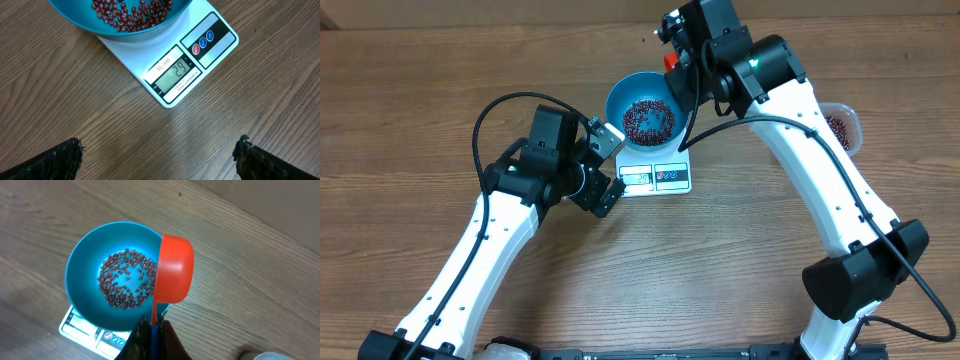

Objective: Scoop item into bowl and weigh 150g on scale
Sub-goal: 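Tip the scoop to pour beans into the teal bowl, then move the scoop back to the tub and scoop more beans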

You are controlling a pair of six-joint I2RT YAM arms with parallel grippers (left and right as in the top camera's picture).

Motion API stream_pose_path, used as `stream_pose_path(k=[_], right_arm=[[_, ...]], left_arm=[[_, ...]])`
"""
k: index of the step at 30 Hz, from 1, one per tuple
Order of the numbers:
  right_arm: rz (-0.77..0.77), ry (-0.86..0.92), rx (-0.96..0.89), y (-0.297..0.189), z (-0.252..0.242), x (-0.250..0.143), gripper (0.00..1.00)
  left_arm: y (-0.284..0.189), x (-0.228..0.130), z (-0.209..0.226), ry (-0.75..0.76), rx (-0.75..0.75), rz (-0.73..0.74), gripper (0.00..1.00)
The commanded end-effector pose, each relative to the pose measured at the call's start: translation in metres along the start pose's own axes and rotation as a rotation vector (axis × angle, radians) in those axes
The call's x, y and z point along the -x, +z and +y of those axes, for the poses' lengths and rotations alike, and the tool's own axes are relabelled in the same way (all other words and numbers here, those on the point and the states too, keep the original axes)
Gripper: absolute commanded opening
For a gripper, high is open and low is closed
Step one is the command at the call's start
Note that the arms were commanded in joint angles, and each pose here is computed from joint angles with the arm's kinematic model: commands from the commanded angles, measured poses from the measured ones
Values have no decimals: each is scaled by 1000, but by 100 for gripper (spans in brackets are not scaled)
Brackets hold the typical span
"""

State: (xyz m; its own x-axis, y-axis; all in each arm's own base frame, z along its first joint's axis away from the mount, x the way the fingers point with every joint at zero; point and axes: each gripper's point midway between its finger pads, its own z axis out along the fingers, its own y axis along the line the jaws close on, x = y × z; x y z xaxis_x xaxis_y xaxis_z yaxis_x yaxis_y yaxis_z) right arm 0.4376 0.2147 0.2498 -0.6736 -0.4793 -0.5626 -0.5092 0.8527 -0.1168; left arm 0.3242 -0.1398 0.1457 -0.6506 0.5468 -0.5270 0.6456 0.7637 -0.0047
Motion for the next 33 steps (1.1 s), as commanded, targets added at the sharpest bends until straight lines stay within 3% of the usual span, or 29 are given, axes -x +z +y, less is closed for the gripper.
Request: stream_pose_path(k=[1,8,14,20,24,28,33], right_arm=[[-75,-75,21,-26,7,17,3],[-74,-119,52,-26,11,16,4],[-139,-40,131,-59,-6,25,4],[-136,104,265,-79,-48,4,4],[-61,274,223,-84,-109,-37,4],[52,457,30,-86,-185,-95,4],[185,596,-115,-69,-243,-165,4]], left_arm=[[-6,2,1,-10,8,-19,99],[-6,2,1,-10,8,-18,100],[-6,2,1,-10,8,-19,100],[-6,2,1,-10,7,-19,99],[-6,2,1,-10,8,-19,99],[-6,2,1,-10,8,-19,100],[-6,2,1,-10,8,-19,100]])
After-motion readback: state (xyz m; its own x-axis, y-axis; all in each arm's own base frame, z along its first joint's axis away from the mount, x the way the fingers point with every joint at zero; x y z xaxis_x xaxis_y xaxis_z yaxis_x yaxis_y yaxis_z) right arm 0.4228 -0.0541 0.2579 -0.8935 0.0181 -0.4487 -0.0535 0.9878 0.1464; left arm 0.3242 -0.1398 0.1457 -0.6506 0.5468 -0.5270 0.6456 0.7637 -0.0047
